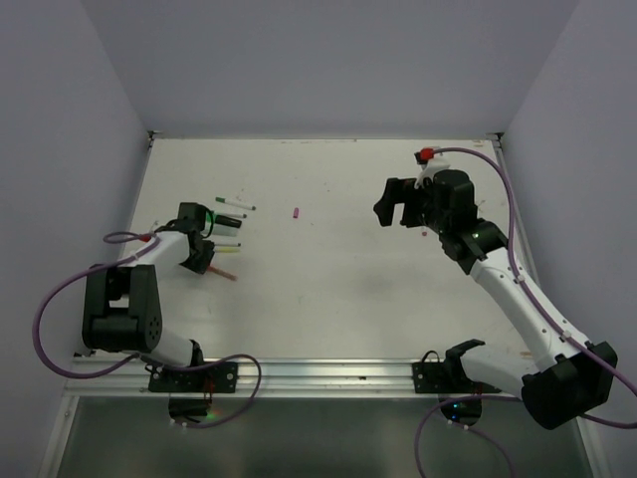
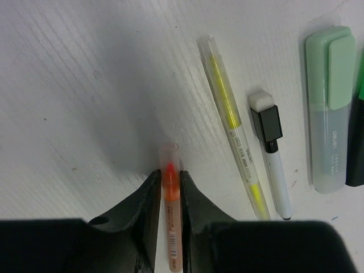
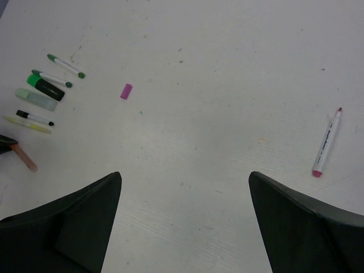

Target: Open the pen caps

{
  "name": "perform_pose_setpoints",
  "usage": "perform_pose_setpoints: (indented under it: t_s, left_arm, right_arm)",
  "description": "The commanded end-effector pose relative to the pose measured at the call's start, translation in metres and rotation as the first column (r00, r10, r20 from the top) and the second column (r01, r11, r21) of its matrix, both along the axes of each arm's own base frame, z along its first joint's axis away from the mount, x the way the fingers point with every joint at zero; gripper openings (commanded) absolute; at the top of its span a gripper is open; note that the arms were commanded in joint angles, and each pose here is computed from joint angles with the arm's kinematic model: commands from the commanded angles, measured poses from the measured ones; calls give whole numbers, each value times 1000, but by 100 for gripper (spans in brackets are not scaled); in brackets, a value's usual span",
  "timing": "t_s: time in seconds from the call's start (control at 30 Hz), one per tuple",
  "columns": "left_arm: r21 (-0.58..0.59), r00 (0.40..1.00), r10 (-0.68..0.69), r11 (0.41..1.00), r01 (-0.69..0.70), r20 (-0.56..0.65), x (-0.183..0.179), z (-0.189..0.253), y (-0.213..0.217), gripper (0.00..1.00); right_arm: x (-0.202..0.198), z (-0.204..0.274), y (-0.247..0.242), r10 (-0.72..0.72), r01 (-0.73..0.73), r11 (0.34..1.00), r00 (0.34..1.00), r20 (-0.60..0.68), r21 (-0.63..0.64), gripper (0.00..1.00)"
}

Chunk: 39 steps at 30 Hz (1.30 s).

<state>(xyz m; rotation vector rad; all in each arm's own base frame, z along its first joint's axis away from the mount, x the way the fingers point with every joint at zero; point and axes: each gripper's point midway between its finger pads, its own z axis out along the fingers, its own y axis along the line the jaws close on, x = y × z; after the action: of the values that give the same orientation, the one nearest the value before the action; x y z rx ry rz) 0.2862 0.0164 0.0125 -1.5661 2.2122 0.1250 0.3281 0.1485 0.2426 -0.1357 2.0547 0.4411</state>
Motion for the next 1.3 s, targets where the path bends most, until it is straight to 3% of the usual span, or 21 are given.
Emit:
perform_pose_setpoints:
  t_s: [0.0,0.17,0.23,0.37,0.47,0.57,0.6,0.83,1.0,1.1,1.27]
  left_arm:
    - [-24,997,-63,998,62,-36,-13,-7,-5,20]
    - [-50,991,-136,990,134,-20,-21,0,-12,11]
    - [-59,980,-190,980,193,52,-13,14,-18,1]
    - [-81,918,-315,936,343,242,2,39,-39,0]
    - [-78,820,-386,886,457,422,16,69,-62,0]
    - [-11,636,-447,813,583,629,29,116,-94,0]
    - [51,536,-459,791,610,708,39,140,-104,0]
    - [236,112,-498,582,778,860,25,213,-190,0]
    - [318,-47,-467,521,793,883,17,242,-216,0]
    - [343,-106,-447,492,800,888,11,252,-227,0]
    - [364,-151,-431,470,804,890,4,257,-239,0]
  right_arm:
    - [-1,11,4,27,-26,1000,998,49,-10,98]
    - [-9,10,26,128,-128,992,990,54,-5,98]
    - [-14,8,37,182,-183,983,982,44,10,98]
    - [-35,4,74,321,-322,946,946,41,39,98]
    - [-52,-4,100,412,-411,906,911,20,97,97]
    - [-67,-15,119,462,-456,876,887,-2,159,96]
    - [-67,-11,125,470,-466,867,883,22,179,95]
    - [-94,-13,169,555,-547,803,831,36,239,91]
    - [-92,-9,187,543,-540,799,837,67,265,88]
    - [-90,-9,195,532,-529,802,844,70,276,86]
    - [-86,-12,209,525,-523,800,847,79,293,82]
